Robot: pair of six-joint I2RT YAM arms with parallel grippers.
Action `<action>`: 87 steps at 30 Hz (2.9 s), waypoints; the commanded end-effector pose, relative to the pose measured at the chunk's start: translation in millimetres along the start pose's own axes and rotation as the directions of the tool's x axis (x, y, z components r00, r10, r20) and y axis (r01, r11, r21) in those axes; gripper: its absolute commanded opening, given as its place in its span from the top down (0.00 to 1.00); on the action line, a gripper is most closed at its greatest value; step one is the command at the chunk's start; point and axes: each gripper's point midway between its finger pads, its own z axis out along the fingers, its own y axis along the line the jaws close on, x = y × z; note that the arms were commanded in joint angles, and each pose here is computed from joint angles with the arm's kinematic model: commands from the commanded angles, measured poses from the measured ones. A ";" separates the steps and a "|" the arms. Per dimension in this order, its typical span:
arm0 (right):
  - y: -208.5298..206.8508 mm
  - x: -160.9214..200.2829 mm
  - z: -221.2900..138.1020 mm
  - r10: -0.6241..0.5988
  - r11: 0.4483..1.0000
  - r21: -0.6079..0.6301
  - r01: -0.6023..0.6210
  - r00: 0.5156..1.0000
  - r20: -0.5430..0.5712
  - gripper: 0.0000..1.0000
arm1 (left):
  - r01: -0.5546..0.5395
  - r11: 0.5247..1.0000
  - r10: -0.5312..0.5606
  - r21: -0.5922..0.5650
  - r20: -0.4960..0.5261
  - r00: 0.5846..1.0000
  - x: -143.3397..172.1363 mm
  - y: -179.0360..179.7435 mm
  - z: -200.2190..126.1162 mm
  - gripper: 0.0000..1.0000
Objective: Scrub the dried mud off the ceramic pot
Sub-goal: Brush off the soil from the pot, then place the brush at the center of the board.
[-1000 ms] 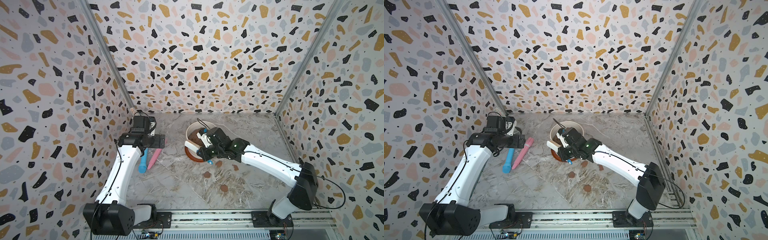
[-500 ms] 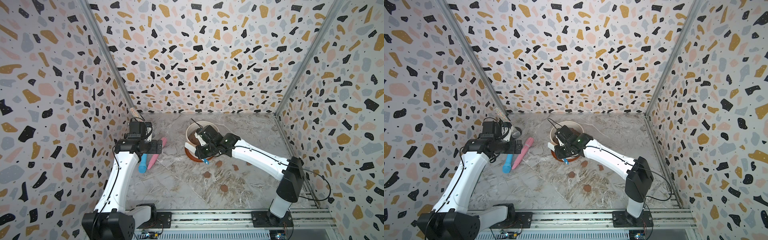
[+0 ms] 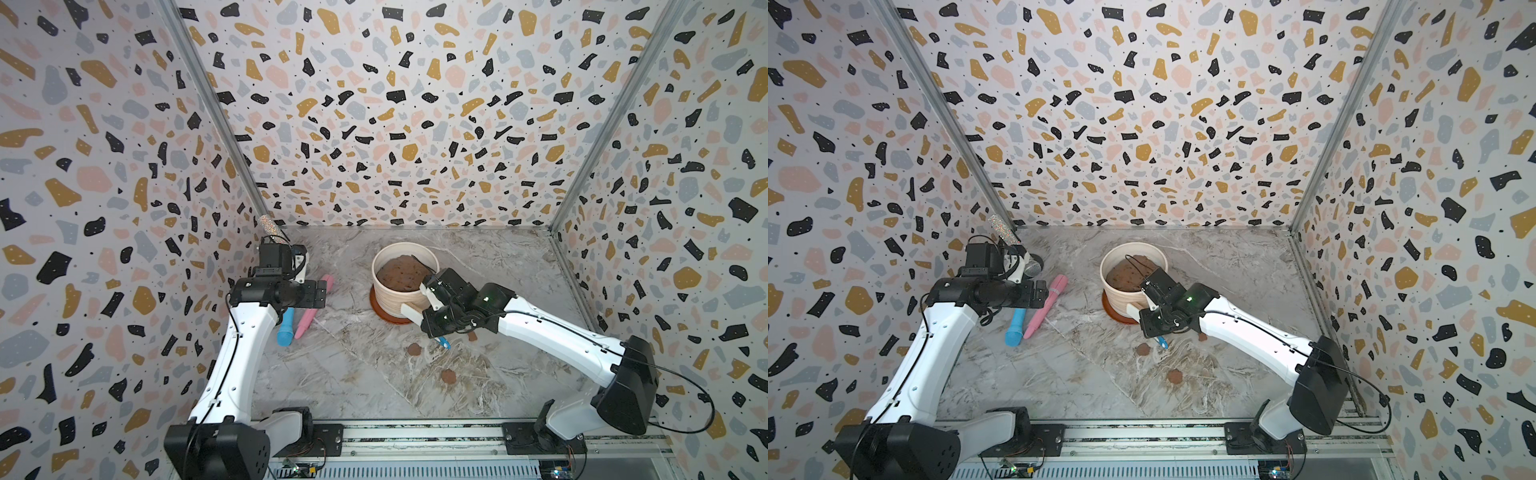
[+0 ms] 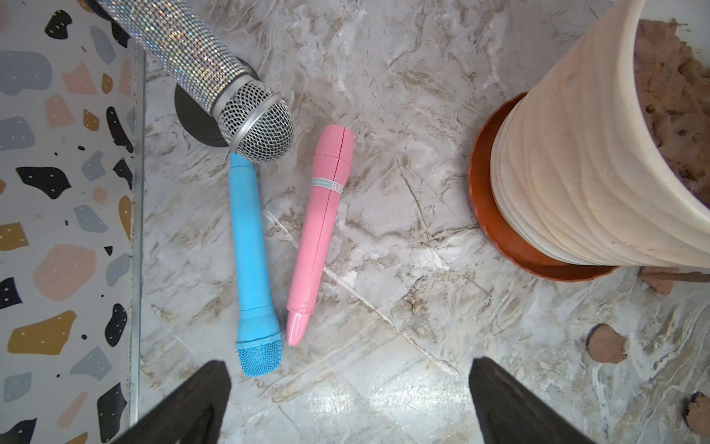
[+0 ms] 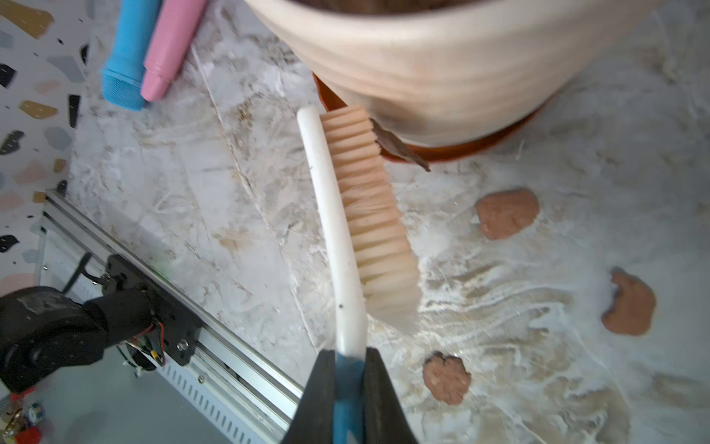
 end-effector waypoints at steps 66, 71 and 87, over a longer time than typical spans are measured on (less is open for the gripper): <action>-348.7 -84.7 58.5 0.347 0.852 0.371 -0.368 0.929 0.125 0.66 | -0.169 0.953 0.157 0.253 0.066 0.985 55.2 -46.3 13.3 0.00; -333.8 -98.5 36.5 0.329 0.869 0.327 -0.371 0.928 0.176 0.46 | -0.163 0.959 0.152 0.233 0.063 0.986 57.8 -41.2 18.0 0.00; -287.1 -93.6 -118.9 0.014 0.840 0.458 -0.291 0.855 0.518 0.00 | -0.122 0.964 0.069 0.234 0.222 0.973 35.4 -40.5 65.1 0.00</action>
